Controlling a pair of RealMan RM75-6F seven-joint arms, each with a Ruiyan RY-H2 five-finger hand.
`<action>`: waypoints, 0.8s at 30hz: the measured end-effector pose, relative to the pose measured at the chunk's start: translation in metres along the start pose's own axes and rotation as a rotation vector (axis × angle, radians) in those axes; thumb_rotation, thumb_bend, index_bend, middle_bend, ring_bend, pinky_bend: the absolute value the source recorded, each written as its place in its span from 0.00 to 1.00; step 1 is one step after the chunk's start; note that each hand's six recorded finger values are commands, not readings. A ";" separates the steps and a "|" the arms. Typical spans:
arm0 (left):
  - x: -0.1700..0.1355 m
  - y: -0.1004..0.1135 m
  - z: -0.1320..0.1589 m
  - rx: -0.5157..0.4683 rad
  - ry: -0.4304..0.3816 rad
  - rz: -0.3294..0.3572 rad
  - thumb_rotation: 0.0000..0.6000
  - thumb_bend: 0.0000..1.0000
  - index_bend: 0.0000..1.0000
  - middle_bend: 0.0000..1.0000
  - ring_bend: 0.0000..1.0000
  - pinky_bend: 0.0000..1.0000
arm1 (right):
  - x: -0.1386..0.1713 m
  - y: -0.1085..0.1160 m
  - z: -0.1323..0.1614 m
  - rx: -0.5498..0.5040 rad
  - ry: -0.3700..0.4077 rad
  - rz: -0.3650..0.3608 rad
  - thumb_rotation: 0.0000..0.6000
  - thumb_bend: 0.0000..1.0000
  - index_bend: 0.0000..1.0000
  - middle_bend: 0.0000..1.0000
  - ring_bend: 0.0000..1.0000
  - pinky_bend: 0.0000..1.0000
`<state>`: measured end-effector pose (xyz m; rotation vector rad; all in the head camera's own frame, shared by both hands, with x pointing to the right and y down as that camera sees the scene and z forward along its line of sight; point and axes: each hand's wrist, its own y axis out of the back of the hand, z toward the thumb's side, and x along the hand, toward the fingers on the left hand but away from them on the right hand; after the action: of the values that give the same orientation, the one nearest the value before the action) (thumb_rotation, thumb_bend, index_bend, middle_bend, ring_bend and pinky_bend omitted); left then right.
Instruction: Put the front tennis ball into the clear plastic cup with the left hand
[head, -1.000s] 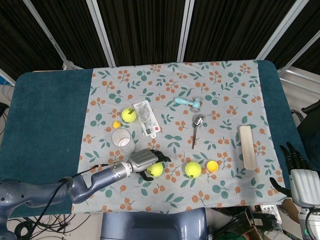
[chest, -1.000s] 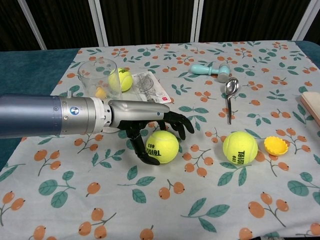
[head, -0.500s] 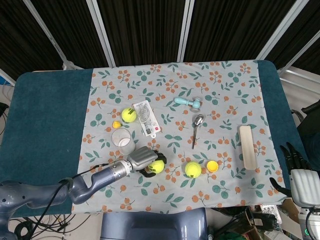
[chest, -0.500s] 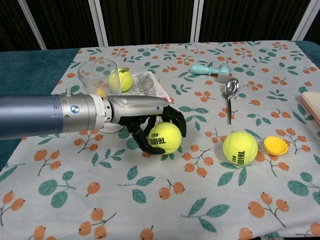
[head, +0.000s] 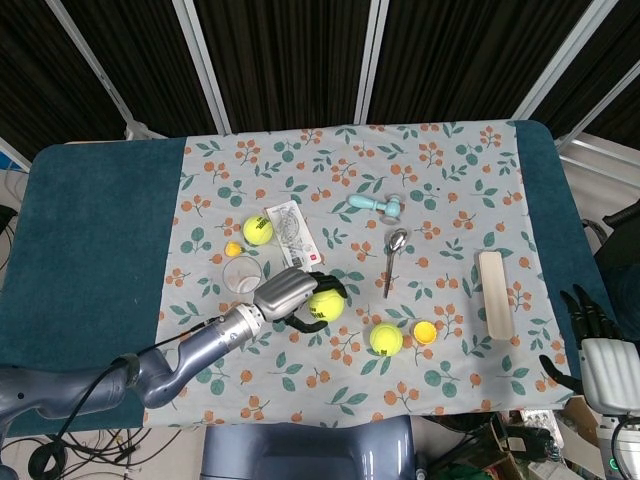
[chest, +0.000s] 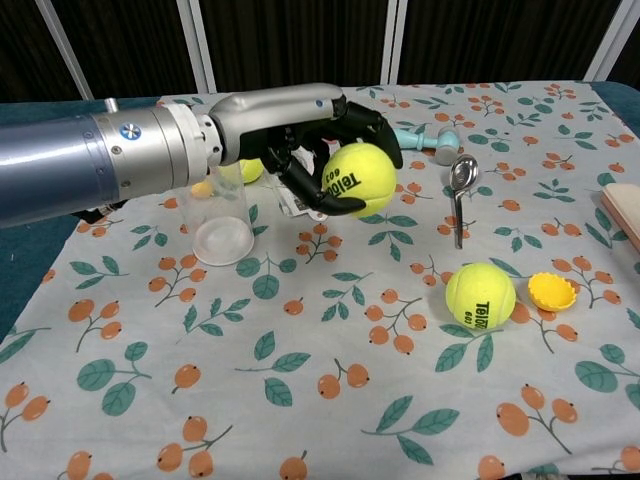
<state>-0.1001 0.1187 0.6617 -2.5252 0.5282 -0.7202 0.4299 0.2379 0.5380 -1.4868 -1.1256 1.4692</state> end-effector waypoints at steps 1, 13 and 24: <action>-0.001 0.003 0.002 -0.010 -0.005 0.005 1.00 0.44 0.34 0.44 0.37 0.57 | 0.000 0.000 0.000 0.000 0.000 0.000 1.00 0.14 0.01 0.00 0.11 0.26; -0.007 0.073 0.029 0.007 -0.065 0.177 1.00 0.44 0.36 0.45 0.37 0.57 | 0.000 -0.001 0.001 0.004 0.000 0.001 1.00 0.14 0.02 0.00 0.11 0.26; -0.051 0.123 0.015 0.246 0.047 0.194 1.00 0.43 0.36 0.46 0.37 0.57 | 0.000 0.000 0.002 0.004 0.004 -0.002 1.00 0.14 0.02 0.00 0.11 0.26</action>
<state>-0.1600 0.0463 0.5662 -2.2005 0.6480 -0.7247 0.4278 0.2379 0.5383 -1.4850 -1.1213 1.4651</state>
